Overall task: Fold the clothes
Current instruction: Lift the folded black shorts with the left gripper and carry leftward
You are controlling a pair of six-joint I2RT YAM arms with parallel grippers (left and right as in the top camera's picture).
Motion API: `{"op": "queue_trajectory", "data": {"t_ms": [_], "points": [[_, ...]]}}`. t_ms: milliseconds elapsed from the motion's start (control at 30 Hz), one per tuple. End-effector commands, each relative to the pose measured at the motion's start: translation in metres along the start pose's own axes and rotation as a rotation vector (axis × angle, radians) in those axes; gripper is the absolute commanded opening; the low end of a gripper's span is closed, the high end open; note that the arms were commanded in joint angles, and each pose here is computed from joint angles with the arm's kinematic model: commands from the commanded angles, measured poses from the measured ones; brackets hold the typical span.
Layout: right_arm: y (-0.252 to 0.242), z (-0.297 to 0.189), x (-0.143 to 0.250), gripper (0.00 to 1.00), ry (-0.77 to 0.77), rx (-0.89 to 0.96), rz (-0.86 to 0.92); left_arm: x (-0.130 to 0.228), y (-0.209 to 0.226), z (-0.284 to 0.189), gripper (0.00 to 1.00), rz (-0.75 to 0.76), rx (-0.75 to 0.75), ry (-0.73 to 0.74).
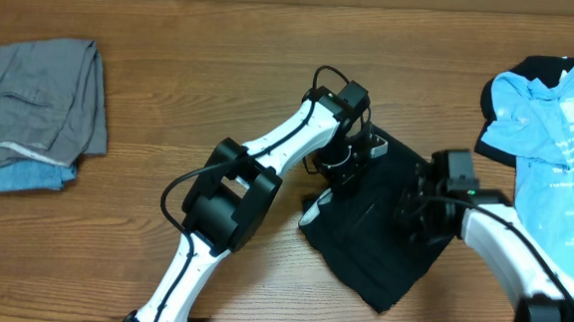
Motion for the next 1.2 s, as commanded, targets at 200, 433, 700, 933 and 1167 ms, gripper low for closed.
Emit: {"op": "queue_trajectory", "data": {"t_ms": [200,433,700,933,1167], "points": [[0.028,-0.186,-0.020,0.71,-0.445,0.040,-0.042,-0.035,0.021,-0.155,0.04,-0.286,-0.030,-0.357],[0.003,-0.191,-0.005,1.00,-0.426,0.140,0.030,-0.026,0.057,-0.216,0.04,-0.435,-0.033,-0.491],[-0.003,-0.172,-0.013,1.00,-0.338,0.167,0.058,-0.004,0.113,-0.250,0.04,-0.501,-0.089,-0.556],[-0.009,-0.156,-0.020,1.00,-0.266,0.188,0.079,0.031,0.164,-0.283,0.04,-0.552,-0.171,-0.595],[-0.014,-0.142,-0.024,1.00,-0.207,0.206,0.097,0.076,0.203,-0.349,0.04,-0.572,-0.453,-0.659]]}}
Point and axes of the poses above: each gripper's point midway between its finger pads, its own z axis out along the fingers, its own y axis along the line the jaws close on, x = y × z, the point moved 3 cm from there along -z, back along the fingers, and after that the axes turned 5 degrees about -z, right-handed, at the moved point
